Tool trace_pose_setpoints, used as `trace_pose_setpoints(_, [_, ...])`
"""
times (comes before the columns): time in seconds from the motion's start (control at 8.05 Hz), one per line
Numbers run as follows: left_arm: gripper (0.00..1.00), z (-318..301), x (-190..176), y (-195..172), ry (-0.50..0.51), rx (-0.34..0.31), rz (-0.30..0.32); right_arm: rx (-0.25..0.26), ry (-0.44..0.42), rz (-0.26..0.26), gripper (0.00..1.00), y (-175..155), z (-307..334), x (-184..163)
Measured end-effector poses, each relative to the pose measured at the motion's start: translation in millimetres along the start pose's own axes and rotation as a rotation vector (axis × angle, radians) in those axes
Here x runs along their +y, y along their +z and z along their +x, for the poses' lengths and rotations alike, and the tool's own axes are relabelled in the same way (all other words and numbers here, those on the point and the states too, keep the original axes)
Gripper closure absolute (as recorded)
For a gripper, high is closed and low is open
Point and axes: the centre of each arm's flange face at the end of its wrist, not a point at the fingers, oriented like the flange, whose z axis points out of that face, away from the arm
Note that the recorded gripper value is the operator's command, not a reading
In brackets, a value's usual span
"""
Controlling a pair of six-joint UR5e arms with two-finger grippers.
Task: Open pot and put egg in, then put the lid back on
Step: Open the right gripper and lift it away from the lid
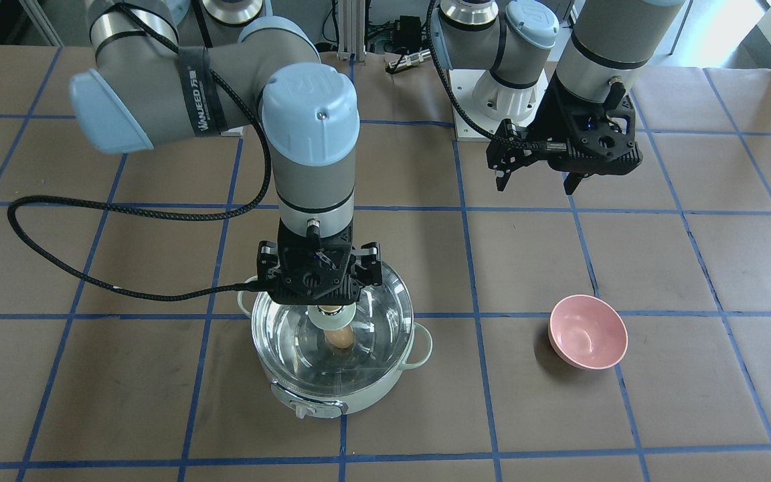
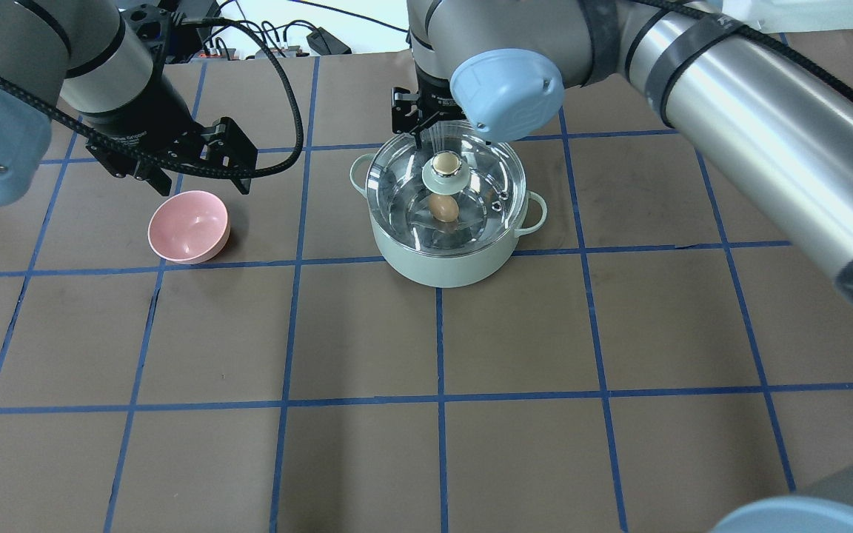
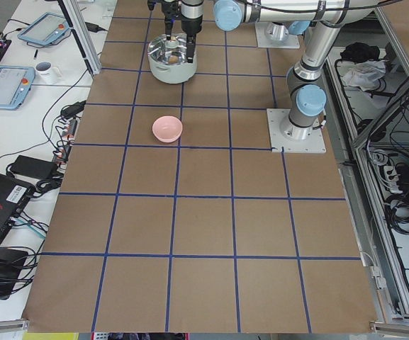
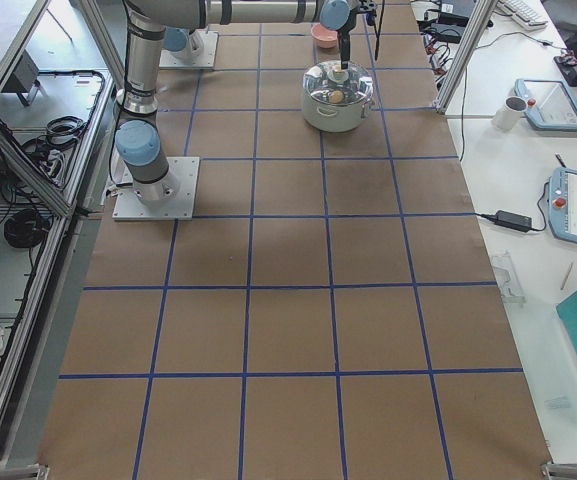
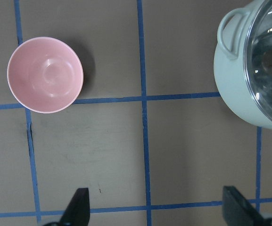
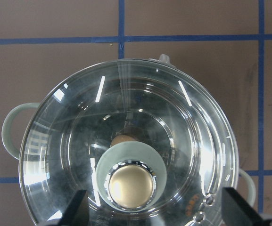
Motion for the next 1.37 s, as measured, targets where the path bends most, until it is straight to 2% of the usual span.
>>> trace_pose_setpoints(0.25, [0.00,0,0,0,-0.002,-0.001,-0.003,-0.003,0.010,0.003,0.00,-43,39,3])
trace_pose_setpoints(0.5, [0.00,-1,1,1,0.001,-0.009,-0.007,-0.031,0.030,-0.019,0.00,-84,107,6])
trace_pose_setpoints(0.75, [0.00,0,1,1,-0.001,-0.005,-0.008,-0.046,0.007,-0.024,0.00,-112,172,24])
trace_pose_setpoints(1.12, [0.00,-2,1,1,-0.002,-0.012,-0.010,-0.043,-0.024,-0.059,0.00,-125,212,68])
trace_pose_setpoints(1.37, [0.00,-2,1,1,-0.001,-0.014,-0.010,-0.038,-0.029,-0.060,0.00,-125,214,75])
